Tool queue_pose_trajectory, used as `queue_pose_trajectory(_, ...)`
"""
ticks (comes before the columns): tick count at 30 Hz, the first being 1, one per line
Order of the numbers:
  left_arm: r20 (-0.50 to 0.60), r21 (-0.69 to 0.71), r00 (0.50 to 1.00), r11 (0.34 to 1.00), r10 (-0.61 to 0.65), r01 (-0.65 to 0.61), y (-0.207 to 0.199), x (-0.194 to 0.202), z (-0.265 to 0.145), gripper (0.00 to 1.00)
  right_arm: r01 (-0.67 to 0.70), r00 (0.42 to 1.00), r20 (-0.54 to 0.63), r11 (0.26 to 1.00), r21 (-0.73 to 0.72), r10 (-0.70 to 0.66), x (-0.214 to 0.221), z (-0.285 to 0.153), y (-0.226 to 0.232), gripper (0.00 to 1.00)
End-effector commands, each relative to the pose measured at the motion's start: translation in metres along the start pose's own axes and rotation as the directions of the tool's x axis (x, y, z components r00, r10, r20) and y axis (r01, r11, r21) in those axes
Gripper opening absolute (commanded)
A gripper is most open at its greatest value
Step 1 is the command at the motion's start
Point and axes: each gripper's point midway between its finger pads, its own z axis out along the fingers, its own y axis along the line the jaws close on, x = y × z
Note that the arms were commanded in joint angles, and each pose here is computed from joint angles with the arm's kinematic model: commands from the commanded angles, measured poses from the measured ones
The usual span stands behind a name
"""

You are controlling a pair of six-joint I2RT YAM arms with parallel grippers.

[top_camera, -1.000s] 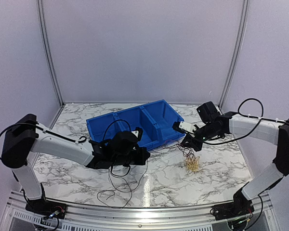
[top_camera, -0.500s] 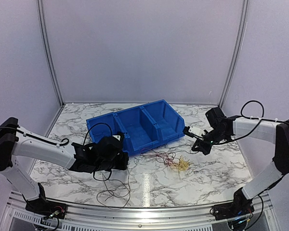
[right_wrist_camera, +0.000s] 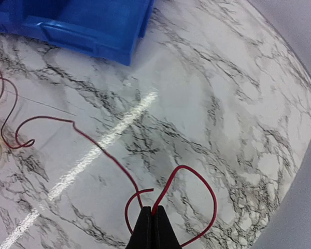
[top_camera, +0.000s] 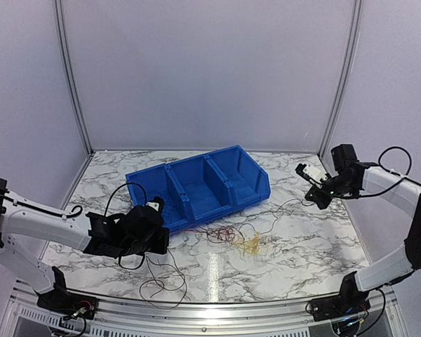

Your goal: Untangle the cables

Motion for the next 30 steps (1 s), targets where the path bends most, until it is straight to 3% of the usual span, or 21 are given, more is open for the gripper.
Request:
queue_pose_trajectory(1, 0.013, -0.067, 1.000, 0.998, 0.018, -0.018, 0.019, 0.001, -0.009, 0.00, -0.085, 0.996, 0.047, 0.982, 0.169, 0.078, -0.003, -0.022, -0.054, 0.00)
queue_pose_trajectory(6, 0.000, -0.044, 0.999, 0.998, 0.035, -0.035, 0.009, -0.002, -0.008, 0.00, -0.173, 0.985, 0.044, 0.931, 0.320, 0.168, 0.002, -0.026, -0.084, 0.00)
queue_pose_trajectory(9, 0.004, -0.058, 0.999, 0.997, 0.048, -0.047, 0.014, -0.004, -0.014, 0.00, -0.263, 0.962, 0.051, 0.855, 0.448, 0.269, 0.023, -0.045, -0.126, 0.00)
queue_pose_trajectory(14, 0.014, -0.101, 0.998, 0.993, 0.057, -0.055, 0.035, -0.003, -0.036, 0.00, -0.295, 0.936, 0.042, 0.717, 0.631, 0.348, 0.062, -0.074, -0.180, 0.00)
queue_pose_trajectory(20, 0.072, -0.123, 0.997, 0.992, 0.014, -0.005, 0.058, -0.008, -0.066, 0.00, -0.346, 0.904, 0.074, 0.617, 0.707, 0.422, 0.091, -0.096, -0.224, 0.00)
queue_pose_trajectory(24, 0.076, -0.120, 0.997, 0.993, 0.001, 0.008, 0.063, -0.006, -0.071, 0.00, -0.373, 0.894, 0.092, 0.614, 0.696, 0.438, 0.091, -0.097, -0.233, 0.00)
queue_pose_trajectory(30, 0.063, -0.240, 0.998, 0.970, -0.017, 0.032, 0.094, 0.000, -0.088, 0.00, -0.347, 0.896, 0.084, 0.567, 0.747, 0.437, 0.096, -0.100, -0.248, 0.00)
